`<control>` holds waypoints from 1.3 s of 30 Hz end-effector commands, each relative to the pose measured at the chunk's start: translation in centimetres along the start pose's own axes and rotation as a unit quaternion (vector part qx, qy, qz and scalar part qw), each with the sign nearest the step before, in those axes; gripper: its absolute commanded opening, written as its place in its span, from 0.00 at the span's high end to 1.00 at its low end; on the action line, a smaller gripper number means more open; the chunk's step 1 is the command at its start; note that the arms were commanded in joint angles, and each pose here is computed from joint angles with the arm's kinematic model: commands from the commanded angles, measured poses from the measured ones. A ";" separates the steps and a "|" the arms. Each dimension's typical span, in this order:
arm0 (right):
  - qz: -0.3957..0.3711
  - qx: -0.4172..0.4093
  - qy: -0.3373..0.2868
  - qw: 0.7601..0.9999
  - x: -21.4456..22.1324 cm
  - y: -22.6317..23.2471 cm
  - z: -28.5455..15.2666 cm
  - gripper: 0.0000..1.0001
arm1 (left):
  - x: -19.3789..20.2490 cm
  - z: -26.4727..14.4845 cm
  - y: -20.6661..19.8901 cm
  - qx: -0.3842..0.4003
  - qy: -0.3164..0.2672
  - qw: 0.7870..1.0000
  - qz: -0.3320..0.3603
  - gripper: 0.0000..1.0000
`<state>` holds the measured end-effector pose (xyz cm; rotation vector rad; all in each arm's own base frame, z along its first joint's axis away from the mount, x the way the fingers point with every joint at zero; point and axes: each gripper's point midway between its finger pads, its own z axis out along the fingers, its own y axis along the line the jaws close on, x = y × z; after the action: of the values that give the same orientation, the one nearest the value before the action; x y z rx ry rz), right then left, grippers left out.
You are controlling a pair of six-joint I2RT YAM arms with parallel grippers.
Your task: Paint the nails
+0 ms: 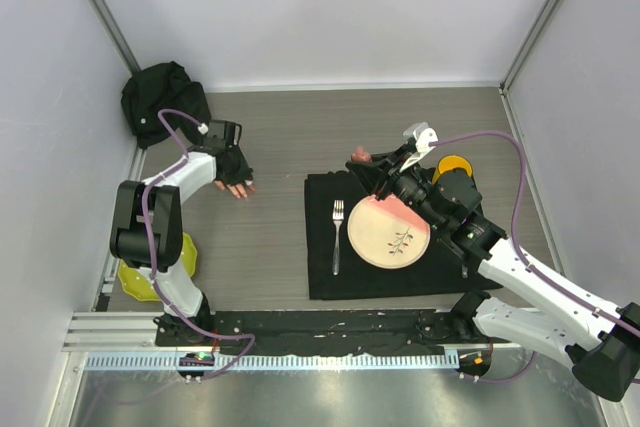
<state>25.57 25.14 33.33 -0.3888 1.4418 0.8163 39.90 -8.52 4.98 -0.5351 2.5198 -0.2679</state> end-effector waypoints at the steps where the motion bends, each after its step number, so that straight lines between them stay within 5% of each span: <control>1: 0.002 -0.010 -0.041 0.999 -2.3 0.5 -0.3 0.99 | -1.3 -0.6 -0.5 0.000 -0.019 1.000 0.007 1.00; 18: 0.003 -0.009 -0.041 0.999 -2.3 0.5 -0.2 0.99 | -3.2 -0.7 -0.4 0.008 -0.032 0.999 -0.008 1.00; 39: 0.005 -0.014 -0.041 0.999 -2.4 0.7 -0.2 0.99 | -0.6 -0.6 -0.1 0.006 -0.012 1.000 -0.003 1.00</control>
<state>25.56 25.15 33.33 -0.3892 1.4418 0.8171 40.32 -7.79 5.22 -0.5575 2.5095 -0.2580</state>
